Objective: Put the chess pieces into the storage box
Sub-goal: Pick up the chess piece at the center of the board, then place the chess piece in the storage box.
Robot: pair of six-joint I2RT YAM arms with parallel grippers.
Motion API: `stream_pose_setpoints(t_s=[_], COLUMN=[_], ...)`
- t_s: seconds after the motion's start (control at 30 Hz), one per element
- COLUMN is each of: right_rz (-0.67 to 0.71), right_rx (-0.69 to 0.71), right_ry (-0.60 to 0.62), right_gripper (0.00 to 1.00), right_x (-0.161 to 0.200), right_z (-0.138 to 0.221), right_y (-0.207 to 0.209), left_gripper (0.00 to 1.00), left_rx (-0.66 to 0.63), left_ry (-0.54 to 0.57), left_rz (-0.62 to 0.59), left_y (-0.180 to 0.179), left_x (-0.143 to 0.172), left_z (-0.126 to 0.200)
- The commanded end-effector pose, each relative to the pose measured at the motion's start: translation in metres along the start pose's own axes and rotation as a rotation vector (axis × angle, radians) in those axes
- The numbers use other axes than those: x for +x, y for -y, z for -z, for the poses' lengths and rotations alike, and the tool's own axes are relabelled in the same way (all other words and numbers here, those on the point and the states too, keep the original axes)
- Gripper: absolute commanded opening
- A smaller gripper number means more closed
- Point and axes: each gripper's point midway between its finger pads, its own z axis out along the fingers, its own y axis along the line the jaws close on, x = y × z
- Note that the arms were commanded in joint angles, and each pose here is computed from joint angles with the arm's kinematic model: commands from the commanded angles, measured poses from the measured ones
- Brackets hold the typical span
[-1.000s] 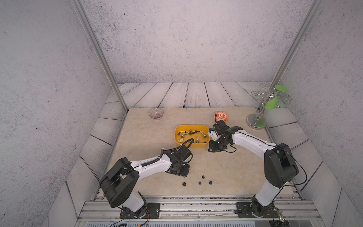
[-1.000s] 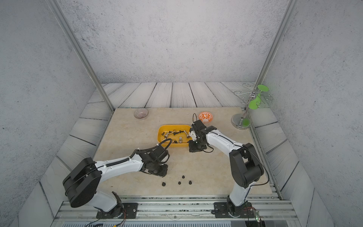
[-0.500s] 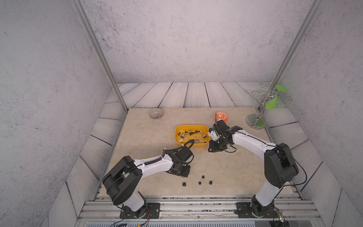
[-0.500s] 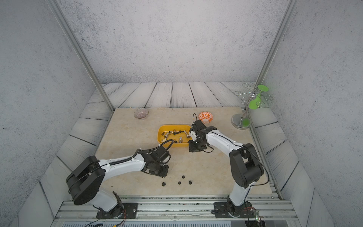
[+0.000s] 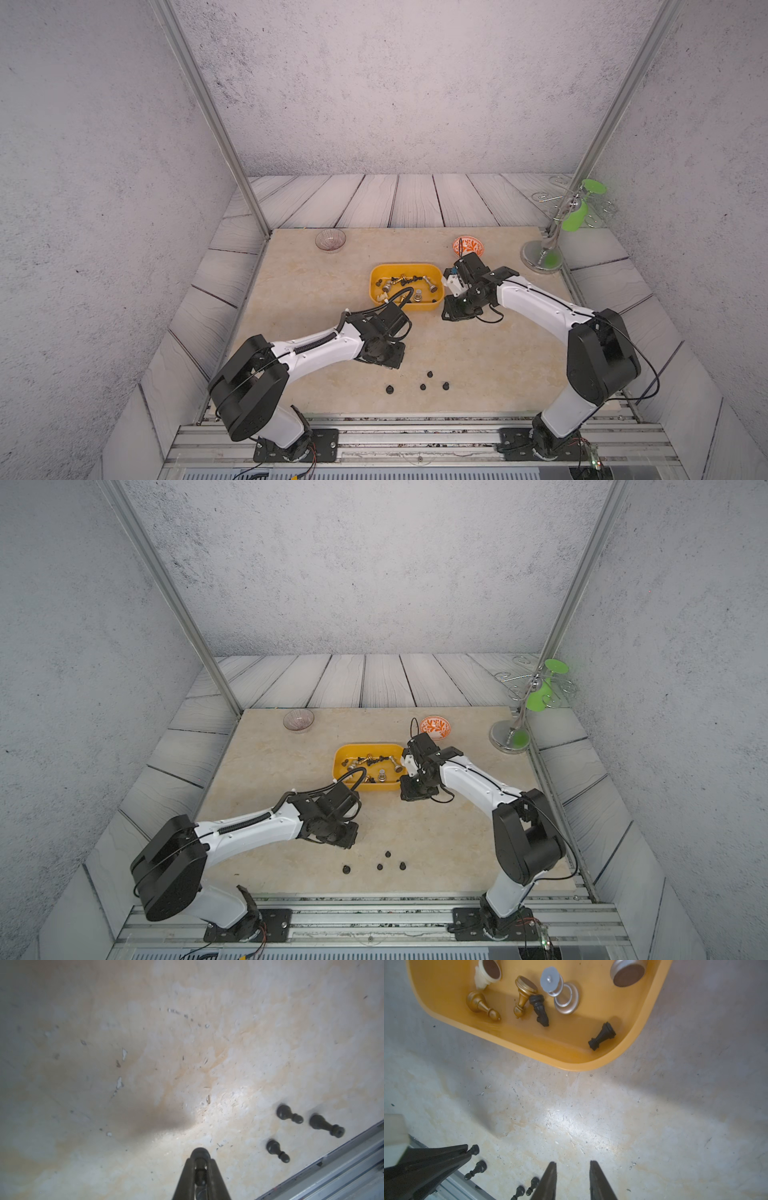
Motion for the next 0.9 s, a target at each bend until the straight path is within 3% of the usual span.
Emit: stream_pose_setpoints(t_s=[0.0,0.47,0.87], right_rz=[-0.011,-0.063,-0.134], right_rx=[-0.003,-0.011,0.005], right_ry=[0.033,0.066,0.077], right_gripper=[0.29,0.29,0.3], right_x=[0.002,0.027,0.061], right_z=[0.015,0.026,0.029], right_y=[-0.002,0.001,0.012], left_gripper=[0.04,0.04,0.04], left_rx=[-0.025,-0.032,-0.05], left_ry=[0.086,0.267,0.253], left_rz=[-0.028,0.005,0.009], left_y=[0.0,-0.031,-0.052], left_x=[-0.027,-0.141,-0.202], left_z=[0.024,0.062,0.04])
